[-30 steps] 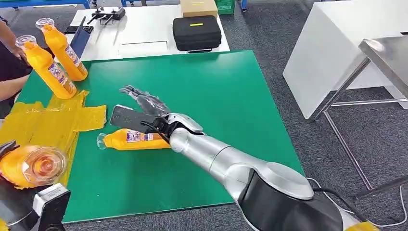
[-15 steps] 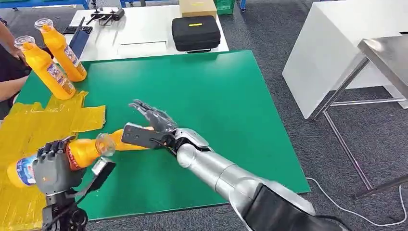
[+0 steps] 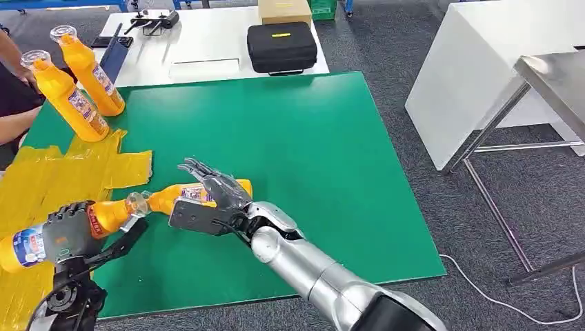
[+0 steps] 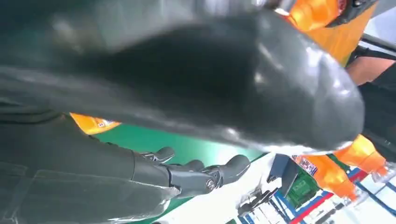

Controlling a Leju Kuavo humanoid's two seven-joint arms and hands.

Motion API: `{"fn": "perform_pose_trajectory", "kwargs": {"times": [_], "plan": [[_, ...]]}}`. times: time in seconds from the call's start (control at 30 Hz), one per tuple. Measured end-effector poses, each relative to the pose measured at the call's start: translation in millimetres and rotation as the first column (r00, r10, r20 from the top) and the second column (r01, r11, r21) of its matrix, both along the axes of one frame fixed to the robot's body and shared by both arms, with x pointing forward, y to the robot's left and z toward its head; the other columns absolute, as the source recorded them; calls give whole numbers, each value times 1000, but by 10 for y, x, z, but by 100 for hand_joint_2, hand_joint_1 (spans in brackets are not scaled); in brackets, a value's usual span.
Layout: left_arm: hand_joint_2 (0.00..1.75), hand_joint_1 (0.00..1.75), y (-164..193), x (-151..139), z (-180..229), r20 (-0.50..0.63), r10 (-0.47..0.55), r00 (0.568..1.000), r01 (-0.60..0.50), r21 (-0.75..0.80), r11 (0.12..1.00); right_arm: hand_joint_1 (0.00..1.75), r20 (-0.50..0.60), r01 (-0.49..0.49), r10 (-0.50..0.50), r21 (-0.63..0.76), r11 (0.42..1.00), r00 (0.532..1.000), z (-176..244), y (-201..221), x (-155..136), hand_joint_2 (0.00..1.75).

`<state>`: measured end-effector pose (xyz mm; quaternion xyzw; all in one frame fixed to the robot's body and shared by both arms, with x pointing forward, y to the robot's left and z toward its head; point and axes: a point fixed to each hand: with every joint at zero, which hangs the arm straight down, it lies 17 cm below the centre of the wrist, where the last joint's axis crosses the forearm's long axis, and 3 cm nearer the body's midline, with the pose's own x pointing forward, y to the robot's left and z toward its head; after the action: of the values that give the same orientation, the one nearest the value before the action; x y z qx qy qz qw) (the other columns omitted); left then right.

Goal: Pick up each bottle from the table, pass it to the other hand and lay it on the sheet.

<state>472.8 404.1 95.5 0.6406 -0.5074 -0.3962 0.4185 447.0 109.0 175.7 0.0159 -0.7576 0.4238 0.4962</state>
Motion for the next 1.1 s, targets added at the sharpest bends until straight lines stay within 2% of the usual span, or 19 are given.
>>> {"fn": "perform_pose_trajectory", "kwargs": {"times": [0.03, 0.07, 0.27, 0.3, 0.53, 0.77, 0.87, 0.93, 0.97, 1.03, 1.1], "plan": [[175, 80, 37, 16, -6, -6, 3, 1000, -3, 9, 1000, 0, -1, 3, -3, 6, 1000, 1000, 0, -9, -9, 0], [175, 0, 65, 31, -17, -13, 3, 1000, -3, 18, 1000, 0, -3, 6, -6, 10, 1000, 1000, -7, -18, -20, 0], [175, 0, 100, 121, -40, -36, -6, 999, 7, 44, 999, 0, -14, 33, -33, 8, 999, 999, -77, -98, -29, 0], [0, 0, 98, 135, -39, -39, -9, 999, 11, 49, 999, 0, -12, 38, -38, 0, 999, 999, -94, -113, -22, 0], [0, 0, 145, 192, -84, -60, 6, 998, -3, 58, 998, 0, -5, 71, -71, -24, 997, 997, -142, -205, 39, 0], [0, 0, 94, 211, -112, -76, -42, 996, 47, 63, 997, 0, 4, 93, -93, -51, 994, 996, -179, -261, 84, 0], [0, 0, 158, 184, -105, -67, -58, 996, 60, 16, 998, 0, 12, 92, -91, -70, 993, 996, -202, -236, 73, 0], [0, 0, 117, 158, -33, -24, -129, 991, 127, -60, 990, 0, 20, 107, -106, -96, 990, 994, -236, -244, 86, 0], [0, 0, 117, 139, 49, 22, -170, 985, 171, -108, 979, 0, 27, 121, -119, -114, 986, 993, -262, -260, 105, 175], [0, 0, 208, 69, 229, 154, -188, 970, 220, -230, 948, 0, 56, 172, -165, -163, 971, 985, -311, -338, 185, 175], [0, 0, 522, -42, 394, 322, -37, 946, 186, -448, 874, 0, 91, 225, -210, -217, 950, 974, -350, -428, 290, 175]]}}
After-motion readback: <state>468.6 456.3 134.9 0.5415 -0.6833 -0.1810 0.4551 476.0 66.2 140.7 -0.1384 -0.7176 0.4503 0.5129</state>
